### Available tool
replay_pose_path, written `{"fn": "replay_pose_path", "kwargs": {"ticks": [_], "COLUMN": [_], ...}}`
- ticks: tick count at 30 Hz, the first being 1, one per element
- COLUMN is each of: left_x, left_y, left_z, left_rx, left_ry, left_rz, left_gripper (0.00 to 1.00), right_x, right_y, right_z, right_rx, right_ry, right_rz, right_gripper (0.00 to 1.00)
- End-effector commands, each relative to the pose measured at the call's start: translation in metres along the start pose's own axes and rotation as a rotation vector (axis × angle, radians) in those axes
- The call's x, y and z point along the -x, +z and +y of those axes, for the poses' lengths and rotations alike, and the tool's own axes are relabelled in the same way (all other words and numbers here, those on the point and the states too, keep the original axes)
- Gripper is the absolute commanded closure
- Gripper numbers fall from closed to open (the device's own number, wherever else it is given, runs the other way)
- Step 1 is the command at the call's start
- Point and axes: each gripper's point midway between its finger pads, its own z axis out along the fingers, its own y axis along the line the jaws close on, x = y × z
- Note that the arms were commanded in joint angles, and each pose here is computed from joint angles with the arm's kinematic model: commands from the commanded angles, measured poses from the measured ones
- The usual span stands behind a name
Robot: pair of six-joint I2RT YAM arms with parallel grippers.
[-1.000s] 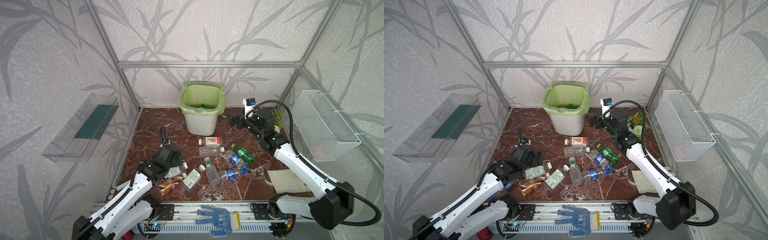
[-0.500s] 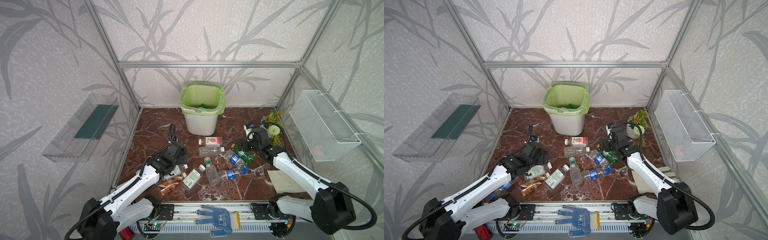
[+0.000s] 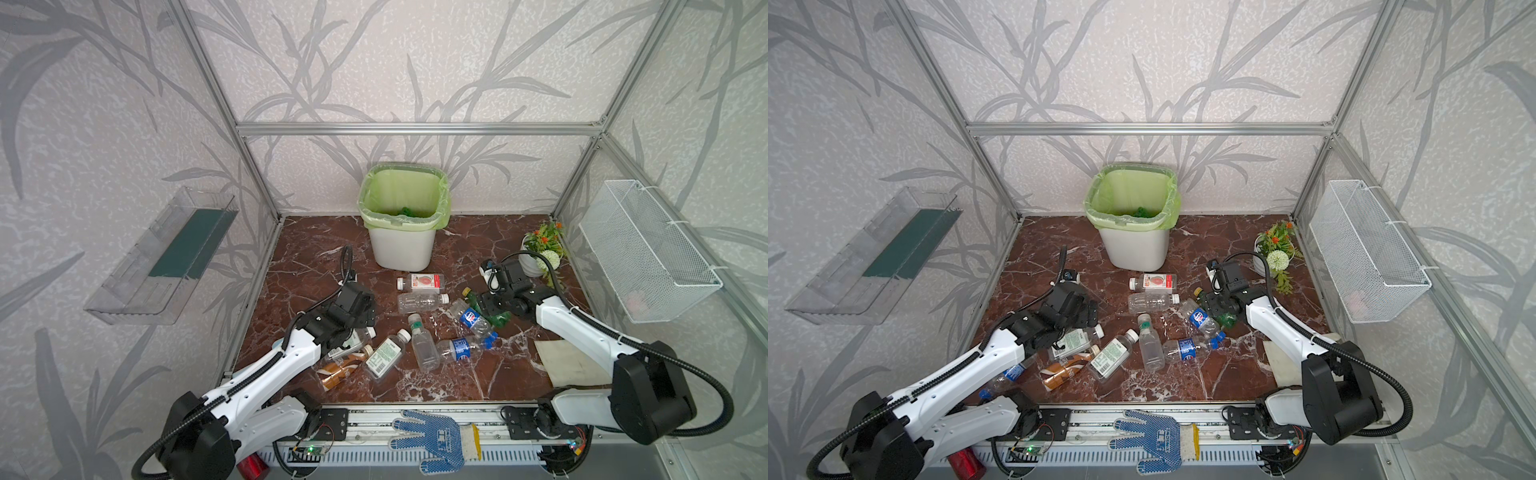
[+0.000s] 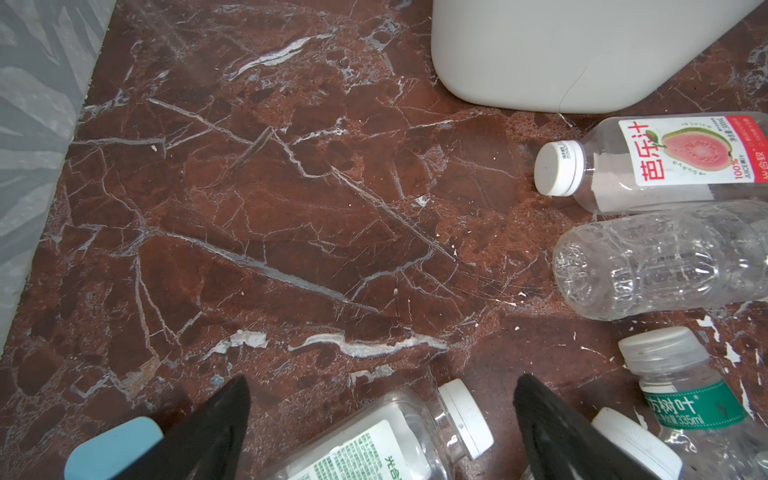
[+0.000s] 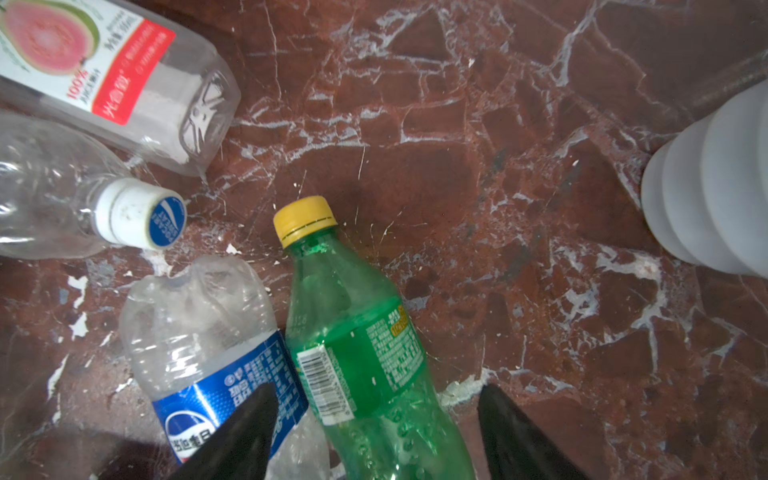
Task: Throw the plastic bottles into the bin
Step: 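Lower the right gripper to the yellow-capped green soda bottle, then grasp the yellow-capped green bottle with the right gripper and lift it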
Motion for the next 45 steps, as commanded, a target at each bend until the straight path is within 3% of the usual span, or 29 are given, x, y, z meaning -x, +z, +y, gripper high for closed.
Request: {"fn": "replay_pose_path", "kwargs": {"ticks": [1,8,23,29,33,35,40,43,45], "left_x": [0.0,-0.002,-0.006,-0.007,-0.007,-0.007,-0.009,-0.01,-0.011], "left_y": [0.002,0.003,0.0,-0.001,-0.001,-0.001,0.0,0.002,0.004], "left_z": [0.004,0.006,0.016,0.018,0.019,0.019,0.02,0.021,0.025], "left_rx": [0.027,0.036,0.062,0.068,0.071,0.072,0.077,0.081,0.099], "left_ry": [0.015,0.019,0.015,0.015,0.011,0.01,0.006,0.0,-0.013], "left_rz": [-0.011,-0.009,-0.023,-0.024,-0.026,-0.026,-0.024,-0.021,-0.023], "left_gripper": [0.01,0.01,0.01,0.01,0.01,0.01,0.01,0.01,0.01], "right_x": [-0.001,-0.007,-0.015,-0.018,-0.011,-0.002,0.05,0.098,0.141], "right_y": [0.0,0.014,0.042,0.056,0.055,0.048,-0.003,-0.06,-0.12], "right_z": [-0.002,-0.003,-0.01,-0.008,-0.009,-0.008,-0.014,-0.019,-0.017], "right_rx": [-0.007,-0.016,-0.07,-0.065,-0.066,-0.06,-0.066,-0.063,-0.03], "right_ry": [-0.033,-0.055,-0.081,-0.09,-0.09,-0.085,-0.053,-0.026,-0.018], "right_rz": [0.049,0.157,0.283,0.322,0.314,0.282,0.066,-0.135,-0.363], "right_gripper": [0.23,0.26,0.19,0.23,0.33,0.41,0.42,0.43,0.44]}}
